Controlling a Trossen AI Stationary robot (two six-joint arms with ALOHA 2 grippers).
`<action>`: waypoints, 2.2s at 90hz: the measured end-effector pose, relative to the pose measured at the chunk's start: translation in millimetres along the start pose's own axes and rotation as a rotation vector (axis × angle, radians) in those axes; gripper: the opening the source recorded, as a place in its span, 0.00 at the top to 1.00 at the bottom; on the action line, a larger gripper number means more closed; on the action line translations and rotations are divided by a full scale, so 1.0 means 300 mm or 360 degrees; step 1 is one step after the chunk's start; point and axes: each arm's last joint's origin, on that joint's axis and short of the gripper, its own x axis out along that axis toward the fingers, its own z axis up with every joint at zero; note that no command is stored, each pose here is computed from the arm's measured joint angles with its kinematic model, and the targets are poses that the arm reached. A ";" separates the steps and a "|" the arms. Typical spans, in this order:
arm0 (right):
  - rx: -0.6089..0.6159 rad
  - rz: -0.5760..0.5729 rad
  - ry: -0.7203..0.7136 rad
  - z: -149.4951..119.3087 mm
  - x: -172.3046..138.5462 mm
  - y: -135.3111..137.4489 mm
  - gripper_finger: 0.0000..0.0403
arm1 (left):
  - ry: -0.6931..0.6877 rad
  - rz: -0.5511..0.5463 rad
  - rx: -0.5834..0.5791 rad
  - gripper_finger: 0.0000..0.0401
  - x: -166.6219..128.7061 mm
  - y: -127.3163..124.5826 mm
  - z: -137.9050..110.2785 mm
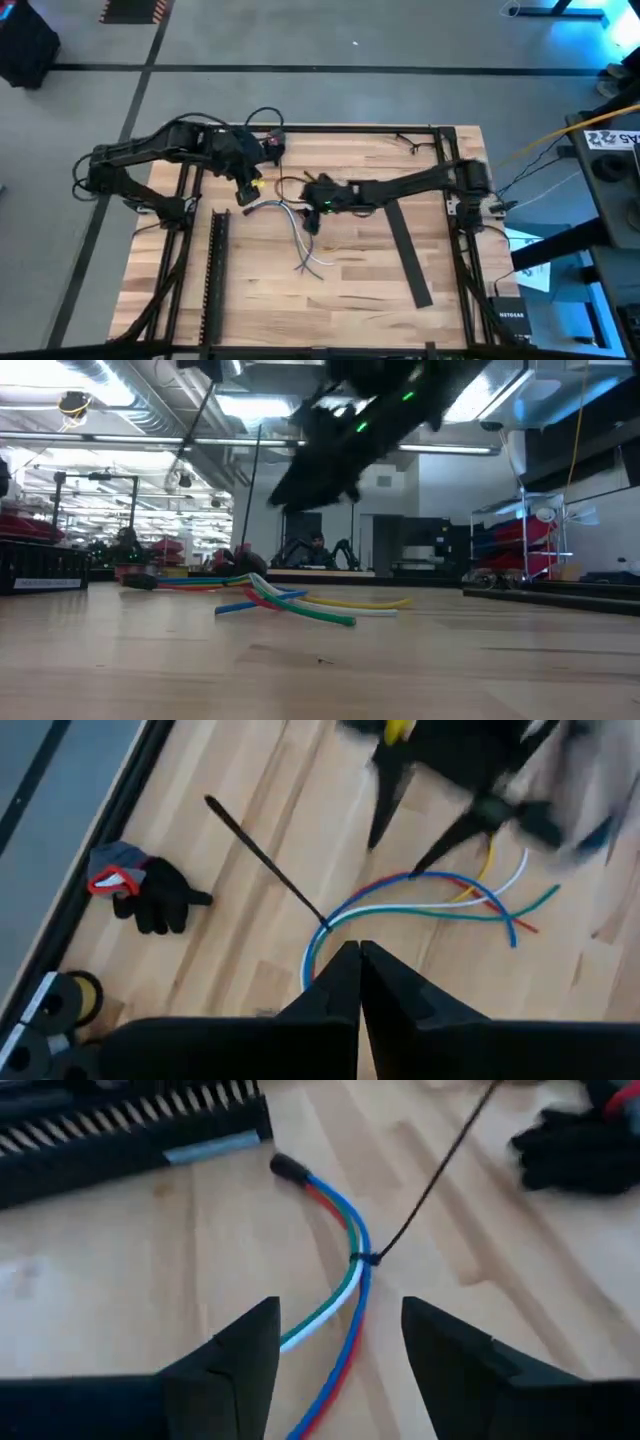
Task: Ziptie cables
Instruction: Wrap the black zip tie loop on the cables
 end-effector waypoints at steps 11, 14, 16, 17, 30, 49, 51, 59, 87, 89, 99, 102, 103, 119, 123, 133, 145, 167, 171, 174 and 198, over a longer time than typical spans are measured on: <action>0.0082 -0.0002 0.0062 0.002 0.128 0.005 0.50 | 0.0020 -0.0013 0.0023 1.00 0.007 0.005 -0.031; 0.0104 -0.0012 0.0079 0.006 0.156 0.005 0.50 | 0.0036 -0.0016 0.0035 1.00 0.012 0.005 -0.037; 0.0119 -0.0021 0.0103 0.004 0.173 0.007 0.50 | 0.0043 -0.0021 0.0049 1.00 0.015 0.004 -0.039; 0.0123 -0.0026 0.0118 0.002 0.182 0.007 0.50 | 0.0045 -0.0024 0.0055 1.00 0.017 0.004 -0.040; 0.0139 -0.0135 0.0254 -0.040 0.271 -0.003 0.50 | 0.0071 -0.0039 0.0132 1.00 0.027 0.003 -0.051; 0.0159 -0.0257 0.0489 -0.076 0.262 -0.012 0.63 | 0.0082 -0.0055 0.0264 1.00 0.044 -0.012 -0.057; 0.0135 -0.0255 0.0520 -0.078 0.254 -0.008 0.67 | 0.0085 -0.0056 0.0271 1.00 0.045 -0.013 -0.059; 0.0003 -0.0234 0.0627 -0.078 0.214 0.008 0.85 | 0.0104 -0.0057 0.0288 1.00 0.052 -0.018 -0.065; -0.0386 -0.0170 0.1239 -0.086 0.005 -0.004 0.97 | 0.0036 -0.0102 0.0192 1.00 0.049 -0.045 -0.056; -0.0398 -0.0161 0.1287 -0.087 -0.010 -0.006 0.98 | 0.0030 -0.0106 0.0178 1.00 0.049 -0.047 -0.055; -0.0407 -0.0101 0.1483 -0.113 -0.055 -0.014 0.97 | -0.0011 -0.0131 0.0102 1.00 0.047 -0.061 -0.050; -0.0400 -0.0094 0.1526 -0.124 -0.059 -0.015 0.95 | -0.0028 -0.0139 0.0074 1.00 0.046 -0.065 -0.047; -0.0400 -0.0091 0.1537 -0.127 -0.060 -0.016 0.94 | -0.0036 -0.0143 0.0069 1.00 0.046 -0.067 -0.046; -0.0430 -0.0078 0.1636 -0.138 -0.076 -0.021 0.77 | -0.0106 -0.0182 -0.0005 1.00 0.042 -0.083 -0.034; -0.0454 -0.0068 0.1656 -0.134 -0.091 -0.022 0.72 | -0.0112 -0.0183 -0.0022 1.00 0.042 -0.083 -0.032; -0.0511 -0.0024 0.1722 -0.104 -0.163 -0.024 0.59 | -0.0136 -0.0171 -0.0061 1.00 0.041 -0.083 -0.028; -0.0612 0.0068 0.1659 -0.062 -0.228 -0.022 0.48 | -0.0152 -0.0151 -0.0058 1.00 0.040 -0.089 -0.028; -0.0720 0.0296 0.0901 0.055 -0.170 0.023 0.45 | -0.0229 -0.0191 -0.0035 1.00 0.034 -0.113 -0.019; -0.0738 0.0347 0.0811 0.064 -0.149 0.030 0.45 | -0.0249 -0.0195 -0.0031 1.00 0.045 -0.121 -0.019; -0.0750 0.0368 0.0765 0.065 -0.129 0.035 0.46 | -0.0251 -0.0199 -0.0020 1.00 0.058 -0.127 -0.022; -0.0817 0.0387 0.0917 -0.059 0.045 0.030 0.55 | -0.0186 -0.0216 0.0046 1.00 0.209 -0.180 -0.091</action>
